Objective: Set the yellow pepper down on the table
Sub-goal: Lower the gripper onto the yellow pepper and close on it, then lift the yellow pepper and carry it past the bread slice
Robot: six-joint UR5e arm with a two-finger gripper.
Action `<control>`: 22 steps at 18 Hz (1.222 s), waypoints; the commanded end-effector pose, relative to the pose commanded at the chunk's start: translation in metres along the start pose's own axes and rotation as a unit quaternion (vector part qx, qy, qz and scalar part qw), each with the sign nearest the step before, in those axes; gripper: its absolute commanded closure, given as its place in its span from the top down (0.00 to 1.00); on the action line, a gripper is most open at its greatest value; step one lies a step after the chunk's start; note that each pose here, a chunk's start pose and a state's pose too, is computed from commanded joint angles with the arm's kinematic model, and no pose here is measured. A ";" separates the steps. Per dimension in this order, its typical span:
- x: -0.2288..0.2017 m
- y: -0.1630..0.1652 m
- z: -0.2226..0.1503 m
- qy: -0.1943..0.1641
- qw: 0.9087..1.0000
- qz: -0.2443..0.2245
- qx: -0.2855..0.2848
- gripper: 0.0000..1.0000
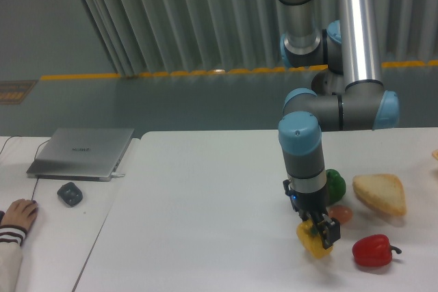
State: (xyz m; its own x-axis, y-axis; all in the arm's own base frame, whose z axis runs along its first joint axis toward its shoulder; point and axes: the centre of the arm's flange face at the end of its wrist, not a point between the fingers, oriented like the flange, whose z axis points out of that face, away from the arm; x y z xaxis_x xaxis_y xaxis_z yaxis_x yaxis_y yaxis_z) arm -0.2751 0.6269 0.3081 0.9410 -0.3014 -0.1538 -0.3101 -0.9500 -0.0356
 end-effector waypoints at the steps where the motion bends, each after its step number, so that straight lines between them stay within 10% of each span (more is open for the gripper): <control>1: -0.001 0.001 -0.001 0.000 1.000 -0.002 0.000 0.43; 7: -0.038 0.041 -0.051 -0.001 0.999 -0.022 0.023 0.43; 15: -0.070 0.117 -0.087 0.029 0.996 0.087 0.005 0.44; 22: -0.112 0.223 -0.099 0.051 0.968 0.242 -0.041 0.44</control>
State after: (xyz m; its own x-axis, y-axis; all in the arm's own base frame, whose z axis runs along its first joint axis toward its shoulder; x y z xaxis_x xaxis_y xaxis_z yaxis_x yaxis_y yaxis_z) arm -0.4362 0.4405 0.4149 0.6985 -0.7148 -0.0346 -0.7097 -0.6981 0.0950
